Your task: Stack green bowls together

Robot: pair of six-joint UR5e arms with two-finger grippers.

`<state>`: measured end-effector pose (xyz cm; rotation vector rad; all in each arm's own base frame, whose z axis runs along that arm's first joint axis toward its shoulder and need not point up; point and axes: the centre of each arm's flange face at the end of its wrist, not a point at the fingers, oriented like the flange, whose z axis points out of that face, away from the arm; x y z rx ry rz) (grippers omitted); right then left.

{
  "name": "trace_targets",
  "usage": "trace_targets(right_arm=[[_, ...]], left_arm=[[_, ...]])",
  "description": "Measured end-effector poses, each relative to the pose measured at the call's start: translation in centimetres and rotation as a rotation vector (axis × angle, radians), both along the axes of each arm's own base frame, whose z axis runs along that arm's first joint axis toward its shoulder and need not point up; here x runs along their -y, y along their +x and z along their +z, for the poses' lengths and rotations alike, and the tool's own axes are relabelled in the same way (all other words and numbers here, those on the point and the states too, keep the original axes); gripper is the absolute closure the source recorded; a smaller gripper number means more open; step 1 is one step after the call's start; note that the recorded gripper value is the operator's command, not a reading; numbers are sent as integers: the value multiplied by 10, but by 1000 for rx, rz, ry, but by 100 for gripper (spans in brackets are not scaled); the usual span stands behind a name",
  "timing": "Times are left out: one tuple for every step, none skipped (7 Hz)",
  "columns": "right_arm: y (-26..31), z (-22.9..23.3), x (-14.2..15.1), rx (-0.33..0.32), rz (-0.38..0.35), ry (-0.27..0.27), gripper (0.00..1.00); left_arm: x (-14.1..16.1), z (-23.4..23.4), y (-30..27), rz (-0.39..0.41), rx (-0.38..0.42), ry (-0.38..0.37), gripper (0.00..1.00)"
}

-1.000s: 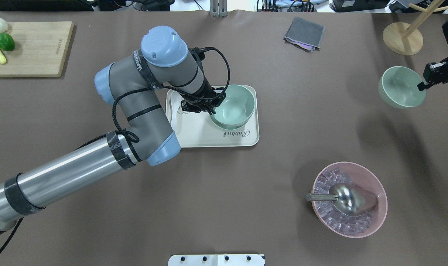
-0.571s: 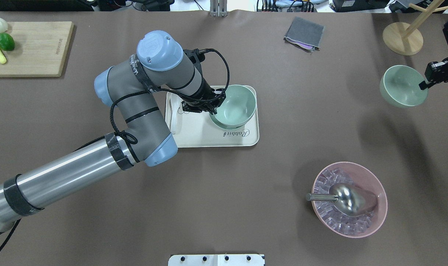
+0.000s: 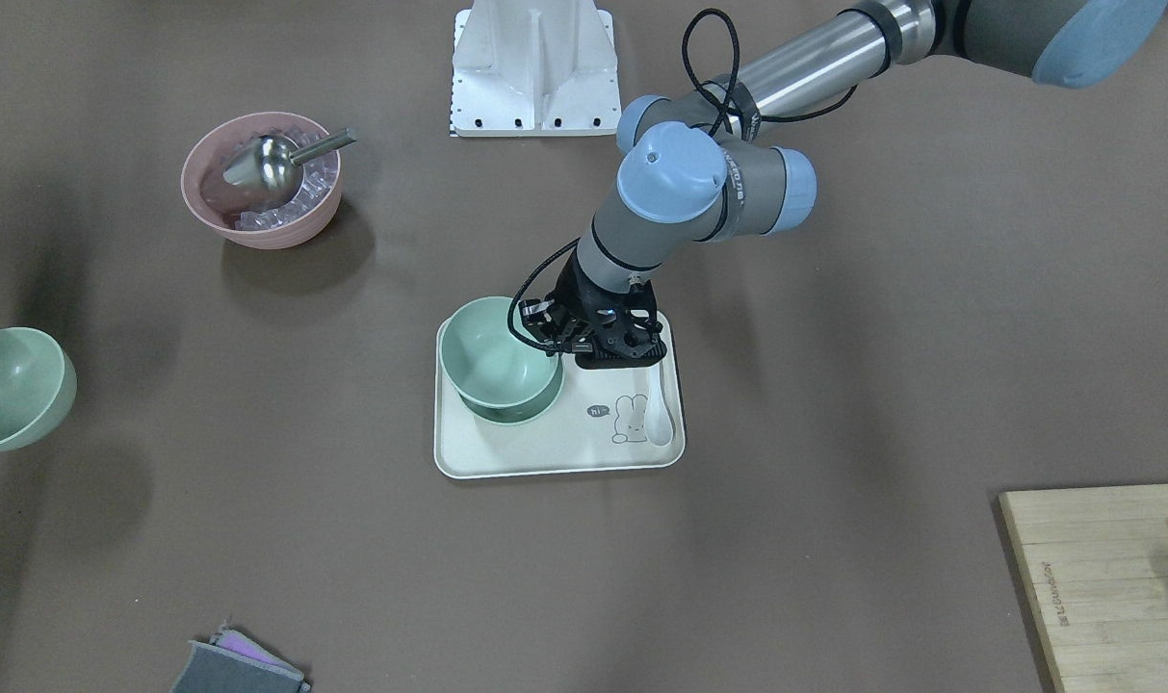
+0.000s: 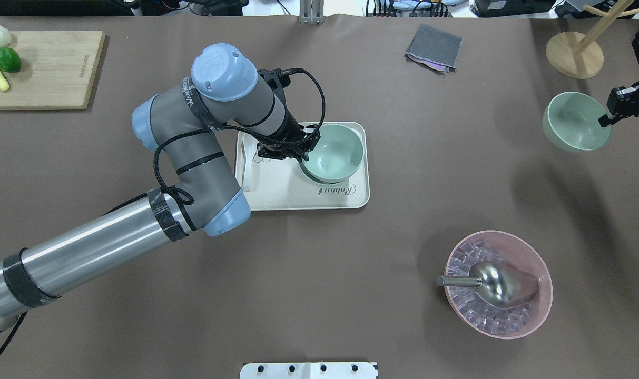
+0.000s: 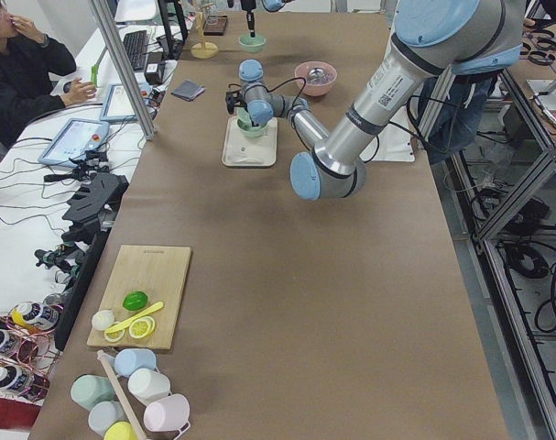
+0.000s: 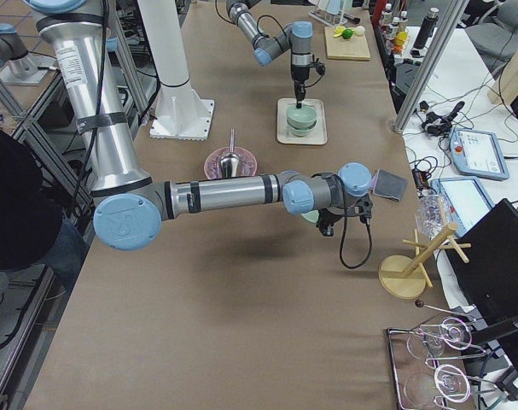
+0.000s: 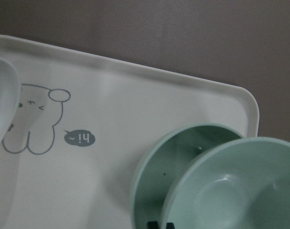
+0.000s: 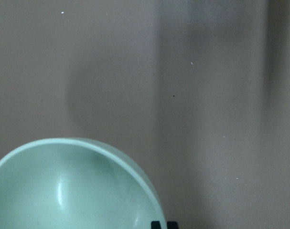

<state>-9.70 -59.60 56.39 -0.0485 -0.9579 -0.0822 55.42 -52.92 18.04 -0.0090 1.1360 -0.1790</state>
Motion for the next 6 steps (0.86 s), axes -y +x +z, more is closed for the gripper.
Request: trace_targets(right_arm=[[0,-1,0,2,0,1,100],[0,-4,1,5,0,5,100],[-2,-10,5,8,3,7,100],[-5,-26,13,20,15,5,100],[-15,-52,26,46,31,-6,100],[-35,-84,38,76,41,-31,100]], left_arm=[[1,3,-1,-20,-6,14,2],[3,3,-4,-35,-17,26,2],[8,2,-10,-49,-24,31,2],[18,1,-22,-63,-27,29,2],[32,2,-41,-66,-32,15,2],[46,12,-70,-60,-37,-12,2]])
